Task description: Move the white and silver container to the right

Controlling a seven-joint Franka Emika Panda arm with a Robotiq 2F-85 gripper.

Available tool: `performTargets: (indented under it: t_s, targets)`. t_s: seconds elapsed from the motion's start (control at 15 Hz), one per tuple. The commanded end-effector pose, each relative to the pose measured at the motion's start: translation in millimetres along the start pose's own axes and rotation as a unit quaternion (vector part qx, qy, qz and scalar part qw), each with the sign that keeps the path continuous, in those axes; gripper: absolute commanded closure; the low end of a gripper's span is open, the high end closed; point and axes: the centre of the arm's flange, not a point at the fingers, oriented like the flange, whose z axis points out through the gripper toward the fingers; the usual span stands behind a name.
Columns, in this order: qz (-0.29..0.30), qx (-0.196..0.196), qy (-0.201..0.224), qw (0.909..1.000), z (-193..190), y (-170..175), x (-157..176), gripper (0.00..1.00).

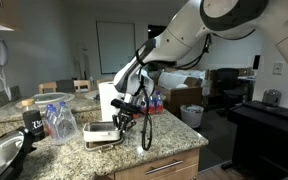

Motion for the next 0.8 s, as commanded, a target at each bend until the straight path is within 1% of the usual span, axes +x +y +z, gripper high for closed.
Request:
performTargets:
  t_s: [0.0, 0.13, 0.33, 0.4, 0.53, 0.67, 0.73]
  targets:
    - [0.000, 0.002, -0.002, 1.0000, -4, -1, -4, 0.98]
    - [-0.007, 0.001, 0.003, 1.0000, -5, -3, -7, 0.95]
    - [-0.022, -0.005, 0.019, 0.9996, -9, -5, -16, 0.96]
    - [-0.036, -0.006, 0.020, 0.9991, -11, -7, -20, 0.96]
    - [-0.074, -0.014, 0.041, 0.9963, -17, -10, -35, 0.96]
    - [-0.104, -0.004, 0.069, 0.9921, -24, -10, -48, 0.96]
    - [-0.114, 0.010, 0.081, 0.9900, -27, -9, -51, 0.95]
